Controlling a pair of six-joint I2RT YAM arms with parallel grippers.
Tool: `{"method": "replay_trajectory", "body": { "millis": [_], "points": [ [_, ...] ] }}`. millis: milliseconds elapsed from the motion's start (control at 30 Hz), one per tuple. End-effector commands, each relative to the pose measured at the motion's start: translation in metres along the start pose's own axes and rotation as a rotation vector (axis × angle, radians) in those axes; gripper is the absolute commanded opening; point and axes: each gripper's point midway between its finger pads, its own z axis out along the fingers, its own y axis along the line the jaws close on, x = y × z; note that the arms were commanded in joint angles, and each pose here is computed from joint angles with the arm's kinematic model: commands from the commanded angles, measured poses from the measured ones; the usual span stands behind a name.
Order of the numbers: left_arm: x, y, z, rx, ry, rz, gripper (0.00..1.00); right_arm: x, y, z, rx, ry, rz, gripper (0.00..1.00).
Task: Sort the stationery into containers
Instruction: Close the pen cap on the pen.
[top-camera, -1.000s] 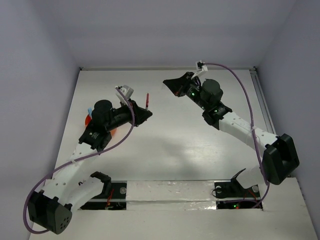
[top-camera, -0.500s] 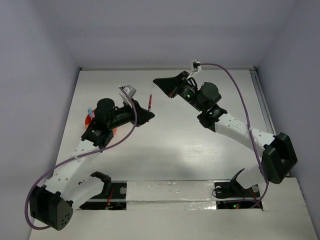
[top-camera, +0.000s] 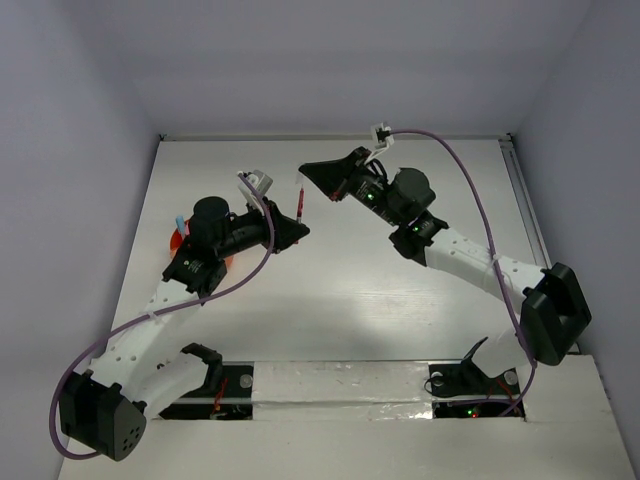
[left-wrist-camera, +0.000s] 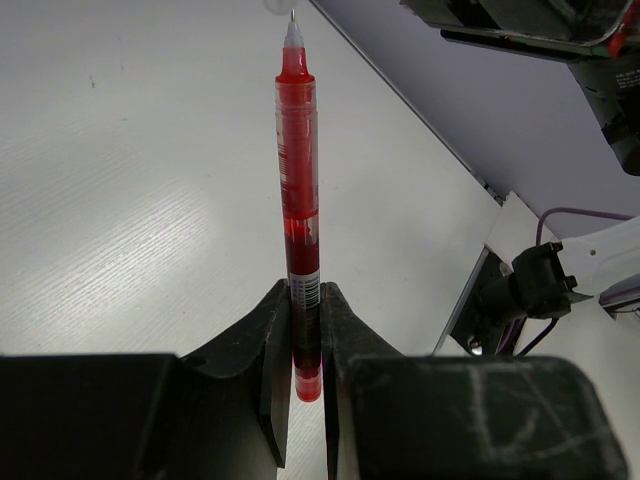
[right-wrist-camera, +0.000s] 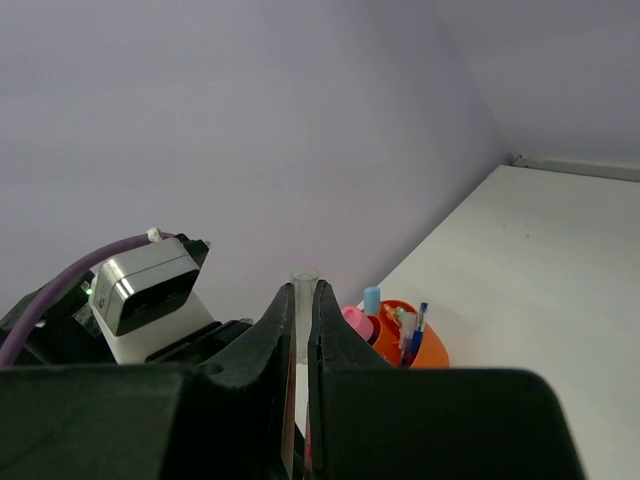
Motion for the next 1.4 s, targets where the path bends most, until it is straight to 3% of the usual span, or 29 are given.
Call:
{"method": "replay_trajectory", "body": {
  "millis": [0, 1367],
  "points": [
    [-0.0116, -0.0118, -0.0021, 0.045, -0.046, 0.041, 0.00, -0.0245, 0.0236, 0.0067, -0.067, -0.078, -0.031, 0.00],
    [-0.0150, -0.0123, -0.0051, 0.033, -0.065, 0.046, 0.00, -0.0252, 0.0194, 0.0012, -0.044, -0.088, -0.037, 0.00]
  ]
}}
